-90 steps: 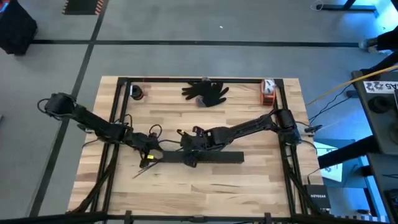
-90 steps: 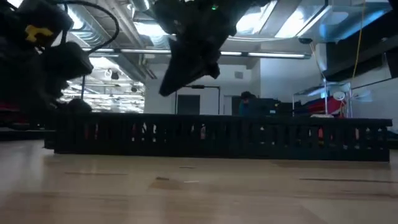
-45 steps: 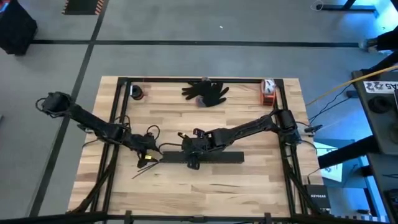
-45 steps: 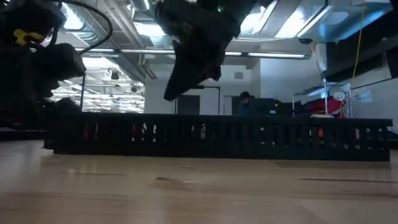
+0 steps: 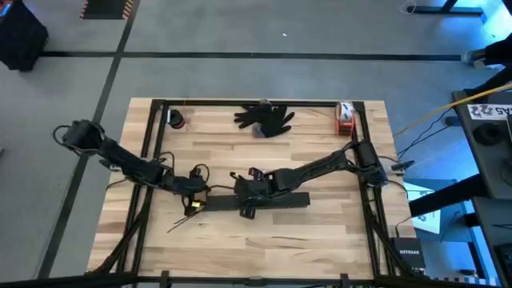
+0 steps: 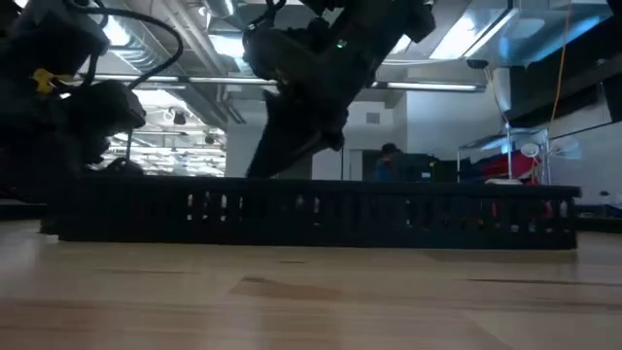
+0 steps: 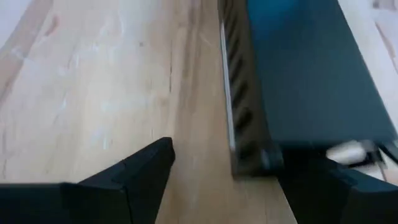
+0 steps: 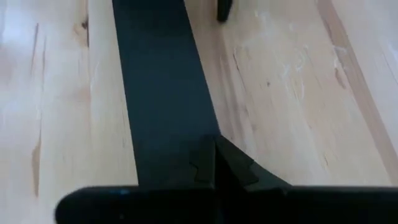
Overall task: Ziptie cables
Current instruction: Close the cable duct
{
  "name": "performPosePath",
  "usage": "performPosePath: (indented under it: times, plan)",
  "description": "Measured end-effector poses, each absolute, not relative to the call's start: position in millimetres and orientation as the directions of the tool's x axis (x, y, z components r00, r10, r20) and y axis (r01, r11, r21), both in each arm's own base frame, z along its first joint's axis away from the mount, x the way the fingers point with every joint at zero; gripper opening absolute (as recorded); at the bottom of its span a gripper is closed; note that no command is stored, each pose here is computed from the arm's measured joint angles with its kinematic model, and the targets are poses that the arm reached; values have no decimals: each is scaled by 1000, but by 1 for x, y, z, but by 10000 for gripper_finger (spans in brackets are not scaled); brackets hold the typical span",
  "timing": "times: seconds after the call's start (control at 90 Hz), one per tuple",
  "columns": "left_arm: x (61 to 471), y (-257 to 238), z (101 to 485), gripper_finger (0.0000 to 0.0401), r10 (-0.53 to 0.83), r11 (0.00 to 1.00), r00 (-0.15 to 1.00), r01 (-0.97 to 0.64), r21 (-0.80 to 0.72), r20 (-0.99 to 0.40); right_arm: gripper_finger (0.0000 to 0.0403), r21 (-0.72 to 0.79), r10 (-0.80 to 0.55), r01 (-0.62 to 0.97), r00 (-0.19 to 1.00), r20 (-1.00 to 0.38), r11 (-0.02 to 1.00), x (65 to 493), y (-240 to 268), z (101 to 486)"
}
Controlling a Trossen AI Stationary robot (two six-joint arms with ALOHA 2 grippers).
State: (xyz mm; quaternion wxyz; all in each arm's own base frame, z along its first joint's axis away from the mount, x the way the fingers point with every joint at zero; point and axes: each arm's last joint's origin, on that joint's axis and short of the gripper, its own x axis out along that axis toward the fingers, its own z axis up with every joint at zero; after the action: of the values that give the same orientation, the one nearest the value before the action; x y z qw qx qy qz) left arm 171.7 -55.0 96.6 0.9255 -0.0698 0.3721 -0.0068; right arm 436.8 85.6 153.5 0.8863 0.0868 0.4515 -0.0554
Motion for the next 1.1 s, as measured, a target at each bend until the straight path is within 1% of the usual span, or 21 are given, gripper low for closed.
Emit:
performPosePath:
  times: [0.456, 0.578, 0.756, 0.889, 0.967, 1.1]
  plan:
    - [173, -56, 95, 270, -75, 991, 726, -19, -130, -684, 0, 143, -16, 198, 637, -770, 970, 445, 84, 146]
    - [173, -57, 107, 270, -103, 978, 723, -50, -201, -683, 0, 118, -43, 209, 635, -771, 971, 442, 82, 155]
    - [167, -56, 123, 270, -112, 965, 665, -105, -240, -739, 0, 94, -70, 223, 633, -771, 970, 441, 78, 157]
    - [158, -53, 123, 270, -115, 945, 603, -177, -274, -789, 0, 103, -55, 210, 631, -774, 972, 441, 79, 156]
    - [154, -52, 125, 270, -121, 926, 589, -222, -305, -799, 0, 106, -51, 208, 630, -775, 972, 441, 79, 156]
    - [150, -54, 131, 270, -144, 908, 605, -234, -347, -783, 0, 115, -46, 217, 621, -783, 969, 440, 79, 154]
